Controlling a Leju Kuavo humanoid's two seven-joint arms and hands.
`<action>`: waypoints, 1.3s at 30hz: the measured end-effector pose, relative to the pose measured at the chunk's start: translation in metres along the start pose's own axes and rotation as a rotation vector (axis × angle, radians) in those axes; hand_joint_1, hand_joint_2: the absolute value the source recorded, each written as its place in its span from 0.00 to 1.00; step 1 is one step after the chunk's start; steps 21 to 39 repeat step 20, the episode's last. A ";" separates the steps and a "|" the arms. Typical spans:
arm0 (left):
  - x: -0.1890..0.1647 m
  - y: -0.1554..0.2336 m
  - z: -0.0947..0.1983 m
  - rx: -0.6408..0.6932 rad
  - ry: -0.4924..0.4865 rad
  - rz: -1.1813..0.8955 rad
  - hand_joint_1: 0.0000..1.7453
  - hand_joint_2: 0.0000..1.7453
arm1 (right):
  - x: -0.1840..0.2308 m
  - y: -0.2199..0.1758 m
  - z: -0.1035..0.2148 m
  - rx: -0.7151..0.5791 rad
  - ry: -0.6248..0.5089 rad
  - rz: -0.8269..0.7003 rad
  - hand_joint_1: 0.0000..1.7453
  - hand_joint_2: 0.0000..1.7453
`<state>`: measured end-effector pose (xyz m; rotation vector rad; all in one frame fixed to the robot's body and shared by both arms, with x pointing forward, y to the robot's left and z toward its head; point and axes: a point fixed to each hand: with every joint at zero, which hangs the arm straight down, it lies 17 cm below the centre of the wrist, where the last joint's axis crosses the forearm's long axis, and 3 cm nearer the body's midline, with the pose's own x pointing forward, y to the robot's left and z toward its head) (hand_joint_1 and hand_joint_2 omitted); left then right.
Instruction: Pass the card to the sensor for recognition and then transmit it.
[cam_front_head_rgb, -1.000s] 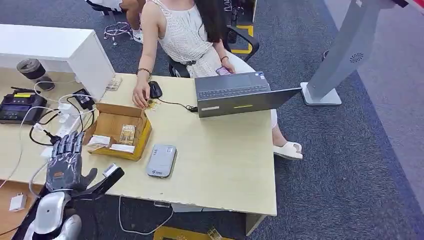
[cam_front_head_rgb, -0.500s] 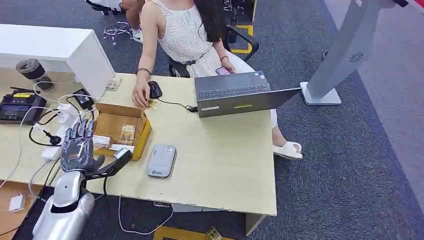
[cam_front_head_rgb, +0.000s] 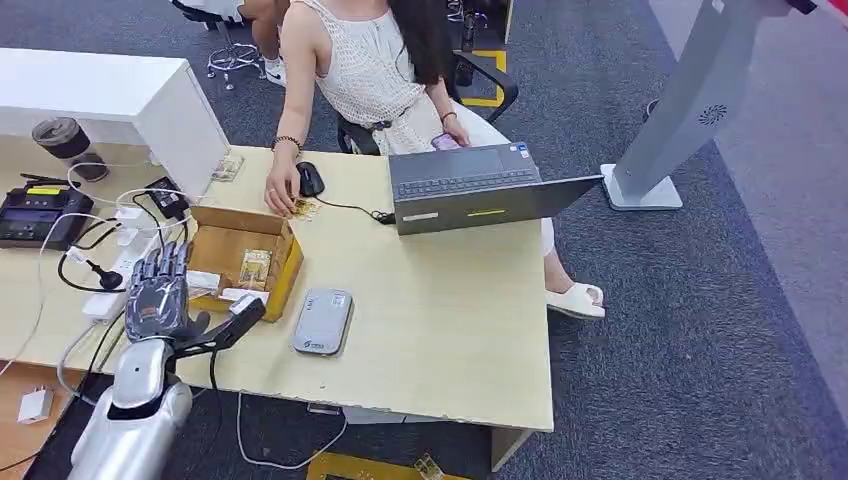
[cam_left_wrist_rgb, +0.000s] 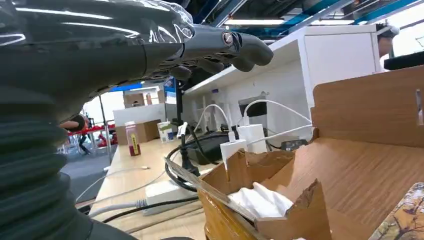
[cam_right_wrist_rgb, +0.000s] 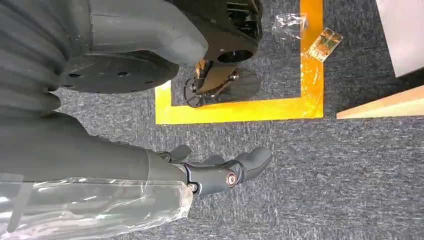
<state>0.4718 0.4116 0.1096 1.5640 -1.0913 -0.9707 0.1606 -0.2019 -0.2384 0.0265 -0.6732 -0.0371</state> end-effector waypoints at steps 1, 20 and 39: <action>-0.002 -0.001 0.000 -0.006 0.005 -0.003 0.00 1.00 | 0.000 0.000 0.000 0.001 0.003 0.000 0.00 1.00; -0.025 -0.010 0.002 -0.031 0.034 -0.041 0.00 1.00 | -0.002 0.001 0.000 0.005 0.007 0.009 0.00 1.00; -0.025 -0.010 0.002 -0.031 0.034 -0.041 0.00 1.00 | -0.002 0.001 0.000 0.005 0.007 0.009 0.00 1.00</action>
